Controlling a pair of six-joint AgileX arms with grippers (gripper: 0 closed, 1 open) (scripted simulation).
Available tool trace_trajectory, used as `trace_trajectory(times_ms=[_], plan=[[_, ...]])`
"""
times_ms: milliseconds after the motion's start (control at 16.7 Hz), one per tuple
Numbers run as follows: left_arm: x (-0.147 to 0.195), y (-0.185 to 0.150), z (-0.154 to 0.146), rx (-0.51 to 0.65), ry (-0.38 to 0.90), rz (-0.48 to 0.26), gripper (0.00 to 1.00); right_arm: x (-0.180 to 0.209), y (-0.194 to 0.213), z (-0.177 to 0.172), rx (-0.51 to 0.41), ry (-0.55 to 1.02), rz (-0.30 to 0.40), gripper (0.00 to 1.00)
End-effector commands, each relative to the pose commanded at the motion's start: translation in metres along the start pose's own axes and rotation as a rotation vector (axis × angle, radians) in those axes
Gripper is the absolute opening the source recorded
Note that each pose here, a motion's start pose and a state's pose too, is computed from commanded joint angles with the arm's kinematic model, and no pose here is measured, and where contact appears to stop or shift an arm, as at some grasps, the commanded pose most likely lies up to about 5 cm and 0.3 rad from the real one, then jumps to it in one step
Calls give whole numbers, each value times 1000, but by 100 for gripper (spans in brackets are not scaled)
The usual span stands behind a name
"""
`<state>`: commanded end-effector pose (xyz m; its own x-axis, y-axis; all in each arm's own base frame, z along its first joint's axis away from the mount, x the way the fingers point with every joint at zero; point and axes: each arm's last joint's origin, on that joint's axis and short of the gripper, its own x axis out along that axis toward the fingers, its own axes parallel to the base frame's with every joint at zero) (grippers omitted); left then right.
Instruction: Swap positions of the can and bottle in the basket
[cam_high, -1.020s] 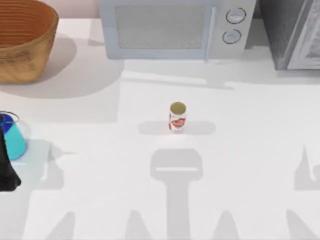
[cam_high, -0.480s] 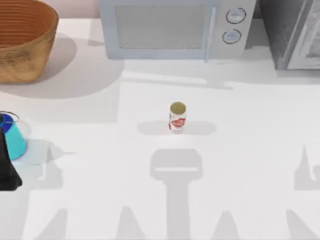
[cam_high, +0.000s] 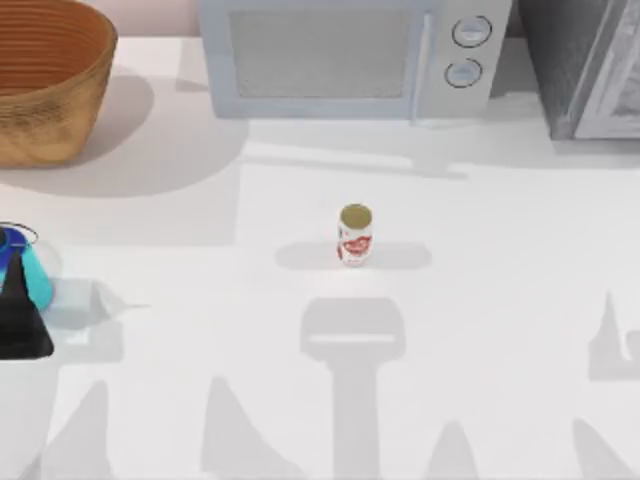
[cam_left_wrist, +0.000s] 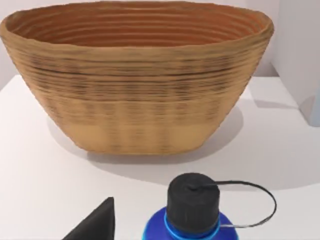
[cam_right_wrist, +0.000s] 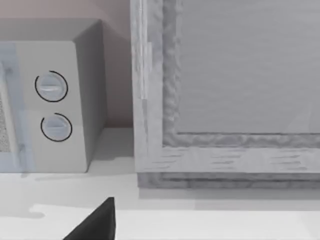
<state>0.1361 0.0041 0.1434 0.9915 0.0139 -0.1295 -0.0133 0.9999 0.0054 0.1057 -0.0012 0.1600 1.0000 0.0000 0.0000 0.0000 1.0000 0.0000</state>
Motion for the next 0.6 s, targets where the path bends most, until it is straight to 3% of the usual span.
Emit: trace_trajectory(times_ms=[600], plan=[[44,7,-27,6,85,-28,100,0,0,0,0,0,0,100]])
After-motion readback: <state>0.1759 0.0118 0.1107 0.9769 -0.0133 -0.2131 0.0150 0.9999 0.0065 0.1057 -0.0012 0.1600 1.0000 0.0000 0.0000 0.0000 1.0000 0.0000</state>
